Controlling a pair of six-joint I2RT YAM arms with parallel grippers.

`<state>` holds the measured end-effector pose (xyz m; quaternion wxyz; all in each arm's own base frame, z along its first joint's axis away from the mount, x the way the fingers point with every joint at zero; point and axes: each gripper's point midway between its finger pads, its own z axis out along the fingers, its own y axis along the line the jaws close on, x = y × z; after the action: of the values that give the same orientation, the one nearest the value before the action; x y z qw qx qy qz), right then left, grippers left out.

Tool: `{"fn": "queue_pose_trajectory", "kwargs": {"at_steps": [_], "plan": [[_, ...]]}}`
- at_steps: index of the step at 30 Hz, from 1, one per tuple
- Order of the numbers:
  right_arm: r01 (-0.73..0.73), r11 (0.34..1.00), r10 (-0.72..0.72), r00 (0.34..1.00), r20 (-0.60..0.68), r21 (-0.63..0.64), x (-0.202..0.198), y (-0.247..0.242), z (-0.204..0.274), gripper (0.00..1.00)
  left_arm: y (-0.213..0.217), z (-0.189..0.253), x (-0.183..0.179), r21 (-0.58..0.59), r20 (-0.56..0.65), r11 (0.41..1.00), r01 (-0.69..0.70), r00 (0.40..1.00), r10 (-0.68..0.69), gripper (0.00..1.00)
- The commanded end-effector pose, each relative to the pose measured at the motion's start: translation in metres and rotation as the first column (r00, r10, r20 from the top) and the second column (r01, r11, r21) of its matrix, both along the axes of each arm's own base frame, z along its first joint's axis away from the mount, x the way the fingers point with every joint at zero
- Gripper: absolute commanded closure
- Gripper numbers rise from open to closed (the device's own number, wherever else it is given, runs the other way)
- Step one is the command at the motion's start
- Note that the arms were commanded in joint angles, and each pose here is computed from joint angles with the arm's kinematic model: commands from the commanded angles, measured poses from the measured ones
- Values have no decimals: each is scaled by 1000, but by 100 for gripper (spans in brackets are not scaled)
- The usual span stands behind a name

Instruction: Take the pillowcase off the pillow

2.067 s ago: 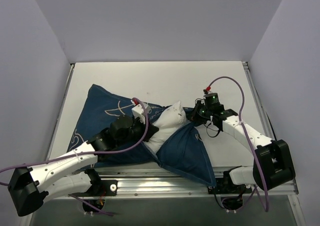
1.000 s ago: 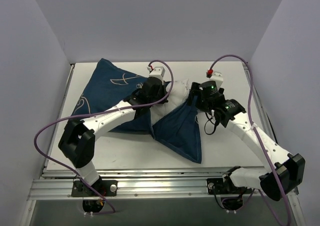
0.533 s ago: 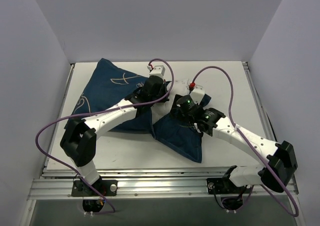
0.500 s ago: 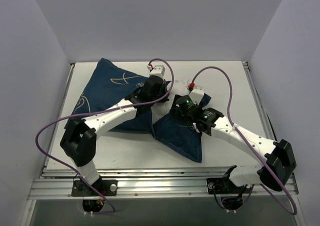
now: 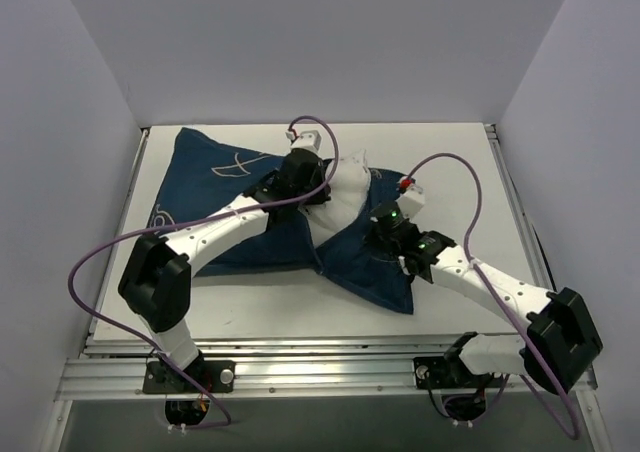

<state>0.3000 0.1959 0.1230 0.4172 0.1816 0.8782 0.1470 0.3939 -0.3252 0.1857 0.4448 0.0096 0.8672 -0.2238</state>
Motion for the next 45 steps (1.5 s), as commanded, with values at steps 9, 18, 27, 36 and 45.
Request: {"fn": "queue_pose_trajectory", "kwargs": {"at_steps": [9,18,27,36,45], "plan": [[236,971,-240,943,-232,-45,-41,-153,-71,100,143,14,41,-48,-67,939,-340,939,337,98],[21,999,-14,978,-208,31,-13,-124,-64,100,110,13,-1,-125,-55,992,-36,998,30,86],[-95,995,93,992,-85,-26,13,-107,-16,100,14,85,-56,263,277,874,409,836,-474,20],[-169,984,165,984,-69,-59,18,-84,-5,100,-68,99,-88,616,352,613,494,524,-776,12],[-207,976,203,978,-56,-70,22,-74,1,100,-109,17,-70,692,155,433,578,467,-870,7]]}}
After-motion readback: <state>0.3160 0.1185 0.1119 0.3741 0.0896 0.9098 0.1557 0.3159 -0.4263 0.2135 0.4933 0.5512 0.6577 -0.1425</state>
